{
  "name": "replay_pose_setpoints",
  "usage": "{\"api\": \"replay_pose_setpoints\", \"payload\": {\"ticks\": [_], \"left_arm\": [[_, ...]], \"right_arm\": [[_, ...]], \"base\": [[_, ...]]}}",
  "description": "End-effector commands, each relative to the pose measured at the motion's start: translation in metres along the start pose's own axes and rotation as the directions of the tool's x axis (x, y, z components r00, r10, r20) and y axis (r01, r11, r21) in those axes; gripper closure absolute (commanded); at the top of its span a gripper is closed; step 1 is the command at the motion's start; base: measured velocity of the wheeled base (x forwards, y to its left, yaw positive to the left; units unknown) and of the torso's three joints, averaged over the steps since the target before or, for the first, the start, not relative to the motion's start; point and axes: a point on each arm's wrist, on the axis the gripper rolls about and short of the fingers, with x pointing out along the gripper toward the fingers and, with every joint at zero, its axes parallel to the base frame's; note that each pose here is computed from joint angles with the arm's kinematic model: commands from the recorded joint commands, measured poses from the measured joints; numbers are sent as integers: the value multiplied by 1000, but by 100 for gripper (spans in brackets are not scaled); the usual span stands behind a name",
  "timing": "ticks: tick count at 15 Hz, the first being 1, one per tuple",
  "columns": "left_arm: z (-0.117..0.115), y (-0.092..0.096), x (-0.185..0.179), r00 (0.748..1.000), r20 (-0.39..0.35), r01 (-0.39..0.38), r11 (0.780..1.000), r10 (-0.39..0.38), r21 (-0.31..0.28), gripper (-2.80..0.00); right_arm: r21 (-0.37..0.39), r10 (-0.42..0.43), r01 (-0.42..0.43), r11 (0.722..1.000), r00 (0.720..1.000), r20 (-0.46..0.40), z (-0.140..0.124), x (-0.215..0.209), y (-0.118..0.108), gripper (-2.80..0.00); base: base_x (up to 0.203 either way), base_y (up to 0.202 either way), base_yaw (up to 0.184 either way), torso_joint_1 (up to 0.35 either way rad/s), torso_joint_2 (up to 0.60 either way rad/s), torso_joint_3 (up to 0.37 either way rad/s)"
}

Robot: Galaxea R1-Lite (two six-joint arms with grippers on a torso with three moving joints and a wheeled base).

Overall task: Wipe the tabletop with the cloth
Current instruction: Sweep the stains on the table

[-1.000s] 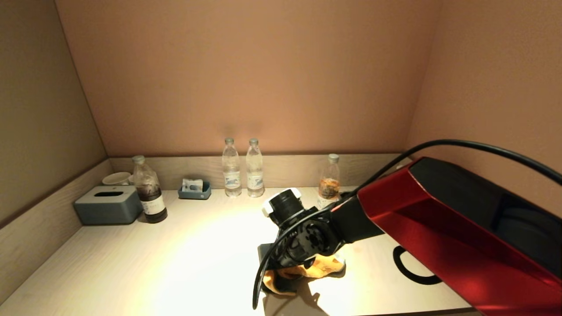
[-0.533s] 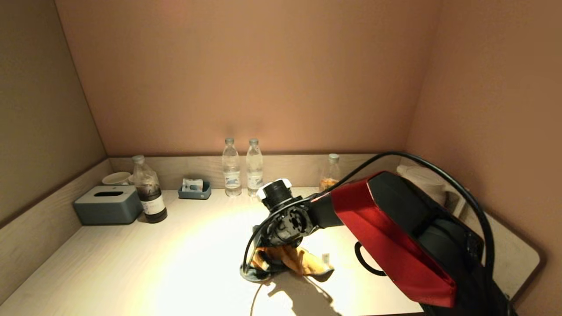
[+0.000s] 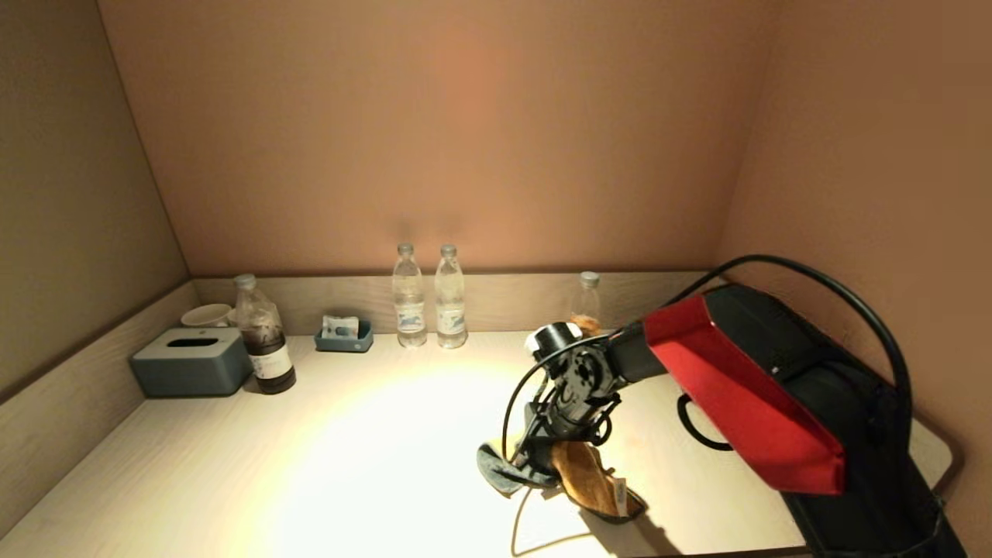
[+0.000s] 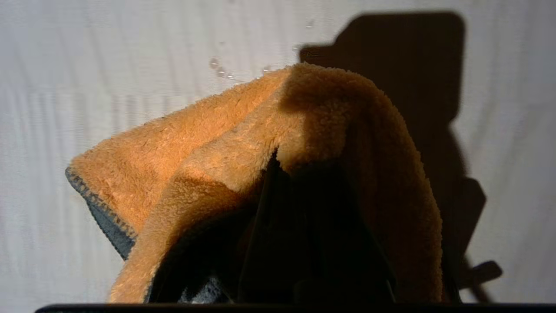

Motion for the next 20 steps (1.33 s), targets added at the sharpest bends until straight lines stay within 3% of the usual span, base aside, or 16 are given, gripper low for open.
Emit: {"api": "replay_pose_setpoints", "payload": {"ticks": [1, 6, 10, 15, 20], "left_arm": [[0, 0, 0, 1000, 1, 0, 1000, 0, -1, 0], [0, 0, 0, 1000, 1, 0, 1000, 0, -1, 0], [0, 0, 0, 1000, 1, 0, 1000, 0, -1, 0], [0, 0, 0, 1000, 1, 0, 1000, 0, -1, 0], [0, 0, 0, 1000, 1, 0, 1000, 0, -1, 0]], "right_arm": [[52, -22, 22, 998, 1000, -3, 3, -16, -25, 0], [179, -85, 75, 981, 995, 50, 27, -38, -101, 0], [238, -126, 105, 966, 989, 76, 41, -36, -136, 0], [245, -135, 124, 962, 990, 31, 28, -38, -140, 0], [159, -106, 113, 981, 993, -53, -22, -71, -102, 0]], "base": [[0, 0, 0, 0, 0, 0], [0, 0, 0, 0, 0, 0], [0, 0, 0, 0, 0, 0], [0, 0, 0, 0, 0, 0], [0, 0, 0, 0, 0, 0]]}}
